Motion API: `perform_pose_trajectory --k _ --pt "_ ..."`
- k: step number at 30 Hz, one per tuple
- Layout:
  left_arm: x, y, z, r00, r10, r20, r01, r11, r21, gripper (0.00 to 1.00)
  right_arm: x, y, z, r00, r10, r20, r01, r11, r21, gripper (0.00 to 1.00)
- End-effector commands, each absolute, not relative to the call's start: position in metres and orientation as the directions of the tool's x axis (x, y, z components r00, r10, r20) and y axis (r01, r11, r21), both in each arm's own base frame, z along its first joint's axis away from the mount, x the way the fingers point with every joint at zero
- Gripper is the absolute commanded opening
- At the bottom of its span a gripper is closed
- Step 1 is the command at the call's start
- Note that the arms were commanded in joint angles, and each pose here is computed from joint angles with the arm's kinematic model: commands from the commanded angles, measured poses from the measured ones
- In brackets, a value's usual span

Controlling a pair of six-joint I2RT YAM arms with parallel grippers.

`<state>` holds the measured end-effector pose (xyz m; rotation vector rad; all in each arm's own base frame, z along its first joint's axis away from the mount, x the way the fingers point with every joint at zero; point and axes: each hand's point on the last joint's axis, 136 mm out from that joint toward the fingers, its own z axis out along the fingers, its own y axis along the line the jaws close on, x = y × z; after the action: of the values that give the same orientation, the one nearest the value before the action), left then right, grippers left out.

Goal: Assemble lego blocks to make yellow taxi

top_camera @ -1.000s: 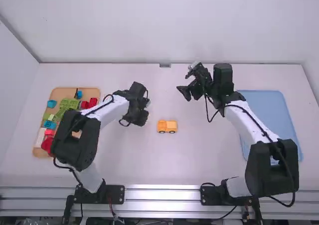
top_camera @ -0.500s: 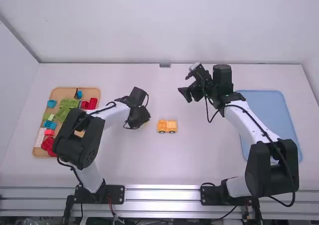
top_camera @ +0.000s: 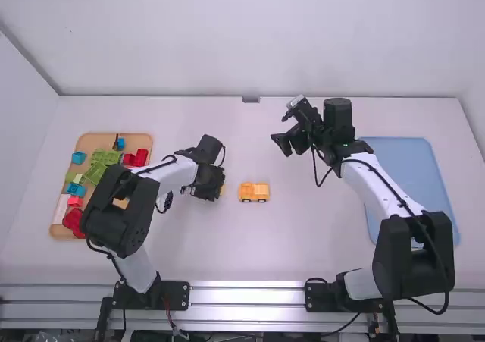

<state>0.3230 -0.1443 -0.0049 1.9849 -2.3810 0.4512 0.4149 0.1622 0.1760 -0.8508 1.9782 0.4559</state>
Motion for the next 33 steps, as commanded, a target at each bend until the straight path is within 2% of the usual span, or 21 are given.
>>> perform_pose_trajectory --k 1,3,9,14,17,18,19,23,25,29,33 --pt "0.326 -0.141 -0.003 -0.069 -0.976 0.207 -0.979 0.027 -0.202 0.02 0.412 0.162 0.178 -0.353 -0.38 -0.855 -0.72 0.694 -0.011 0.99" --pt "0.329 -0.143 -0.002 -0.071 -0.974 0.213 -0.976 0.024 -0.215 0.02 0.411 0.162 0.178 -0.356 -0.38 -0.854 -0.719 0.695 -0.01 0.99" --pt "0.319 -0.147 -0.006 0.086 -0.96 0.265 -0.982 -0.126 -0.14 0.06 0.411 0.162 0.178 -0.355 -0.381 -0.854 -0.72 0.693 -0.009 0.99" --pt "0.318 -0.147 -0.008 0.085 -0.959 0.271 -0.982 -0.127 -0.141 0.12 0.411 0.163 0.178 -0.355 -0.381 -0.854 -0.721 0.693 -0.009 0.99" --pt "0.319 -0.149 -0.007 0.079 -0.959 0.272 -0.982 -0.122 -0.145 0.79 0.411 0.162 0.178 -0.355 -0.38 -0.854 -0.72 0.694 -0.01 0.99" --pt "0.319 -0.149 -0.007 0.079 -0.959 0.273 -0.982 -0.122 -0.145 0.87 0.411 0.162 0.178 -0.356 -0.38 -0.854 -0.72 0.694 -0.009 0.99" --pt "0.32 -0.148 -0.007 0.08 -0.959 0.271 -0.981 -0.123 -0.148 1.0 0.411 0.162 0.178 -0.356 -0.38 -0.854 -0.72 0.694 -0.009 0.99" --pt "0.321 -0.144 -0.008 0.08 -0.965 0.249 -0.98 -0.122 -0.158 0.99 0.412 0.161 0.177 -0.357 -0.381 -0.853 -0.717 0.697 -0.011 0.99" --pt "0.323 -0.143 -0.007 0.039 -0.972 0.233 -0.981 -0.082 -0.177 0.99 0.411 0.161 0.177 -0.355 -0.383 -0.853 -0.719 0.695 -0.013 0.99" --pt "0.325 -0.135 0.01 -0.057 -0.978 0.198 -0.985 0.022 -0.171 0.99 0.411 0.161 0.177 -0.354 -0.383 -0.853 -0.719 0.695 -0.013 0.98" --pt "0.342 -0.12 0.06 -0.255 -0.964 0.07 -0.943 0.232 -0.24 0.99 0.411 0.162 0.178 -0.351 -0.384 -0.854 -0.721 0.693 -0.015 0.99"
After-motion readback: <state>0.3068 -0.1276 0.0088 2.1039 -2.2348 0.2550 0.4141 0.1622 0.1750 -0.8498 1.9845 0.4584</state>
